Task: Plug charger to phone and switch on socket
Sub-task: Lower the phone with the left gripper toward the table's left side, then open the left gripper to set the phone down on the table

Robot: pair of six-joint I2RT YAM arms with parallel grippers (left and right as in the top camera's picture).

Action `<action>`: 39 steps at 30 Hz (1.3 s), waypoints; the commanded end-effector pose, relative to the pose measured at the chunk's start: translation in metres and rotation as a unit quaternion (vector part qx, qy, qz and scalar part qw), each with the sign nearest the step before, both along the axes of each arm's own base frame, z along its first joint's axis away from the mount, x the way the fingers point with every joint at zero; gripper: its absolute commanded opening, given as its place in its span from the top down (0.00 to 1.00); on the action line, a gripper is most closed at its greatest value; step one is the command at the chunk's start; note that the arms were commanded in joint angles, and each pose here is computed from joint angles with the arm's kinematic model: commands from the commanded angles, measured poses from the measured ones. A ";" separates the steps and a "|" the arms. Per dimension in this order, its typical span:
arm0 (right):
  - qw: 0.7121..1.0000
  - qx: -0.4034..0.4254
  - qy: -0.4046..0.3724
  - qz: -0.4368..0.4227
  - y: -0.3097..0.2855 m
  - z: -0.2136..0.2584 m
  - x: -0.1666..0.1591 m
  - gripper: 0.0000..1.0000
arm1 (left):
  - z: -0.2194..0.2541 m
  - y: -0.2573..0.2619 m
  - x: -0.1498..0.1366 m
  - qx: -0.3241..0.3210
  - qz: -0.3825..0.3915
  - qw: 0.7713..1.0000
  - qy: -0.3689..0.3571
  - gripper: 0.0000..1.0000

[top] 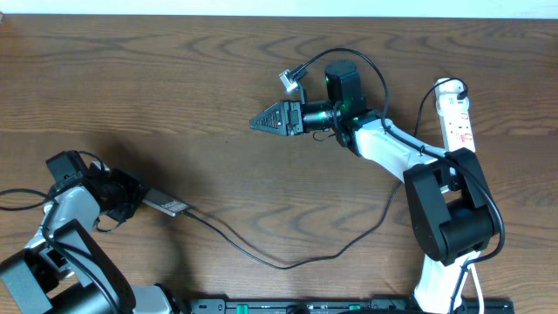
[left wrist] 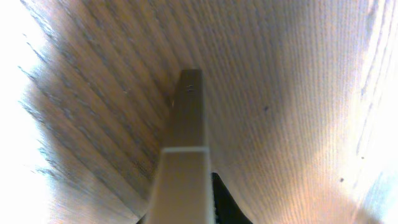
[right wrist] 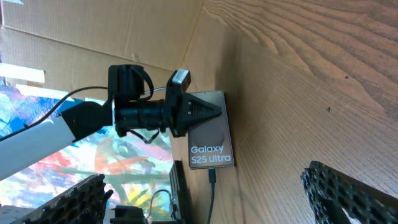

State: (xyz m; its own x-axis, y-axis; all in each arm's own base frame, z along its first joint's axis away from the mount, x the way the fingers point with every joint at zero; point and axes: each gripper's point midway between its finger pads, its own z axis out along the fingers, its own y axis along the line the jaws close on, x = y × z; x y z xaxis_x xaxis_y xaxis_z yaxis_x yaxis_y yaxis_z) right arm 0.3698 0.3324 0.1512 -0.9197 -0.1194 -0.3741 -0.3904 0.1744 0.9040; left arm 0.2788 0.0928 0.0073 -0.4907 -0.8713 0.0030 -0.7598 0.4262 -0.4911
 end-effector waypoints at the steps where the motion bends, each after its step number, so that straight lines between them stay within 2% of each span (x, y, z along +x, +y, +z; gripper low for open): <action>1: 1.000 0.004 -0.018 0.007 0.004 0.007 -0.001 0.01 | -0.001 0.006 0.000 0.017 -0.005 1.000 0.004 0.88; 6: 1.000 0.004 -0.018 0.007 0.004 0.007 -0.001 0.01 | -0.001 0.005 -0.001 0.016 -0.005 1.000 0.007 0.83; 9: 1.000 0.004 -0.018 0.007 0.004 0.007 -0.001 0.01 | -0.001 0.005 -0.002 0.014 -0.005 1.000 0.009 0.74; 16: 1.000 0.004 -0.018 0.007 0.004 0.007 -0.001 0.01 | -0.002 0.004 -0.003 0.012 -0.005 1.000 0.012 0.71; 22: 1.000 0.004 -0.018 0.007 0.004 0.007 -0.001 0.01 | -0.002 0.003 -0.005 0.010 -0.005 1.000 0.015 0.57; 35: 1.000 0.004 -0.018 0.007 0.004 0.007 -0.001 0.01 | -0.003 0.002 -0.007 0.007 -0.005 1.000 0.019 0.55; 39: 1.000 0.004 -0.018 0.007 0.004 0.007 -0.001 0.01 | -0.003 0.002 -0.007 0.007 -0.005 1.000 0.019 0.20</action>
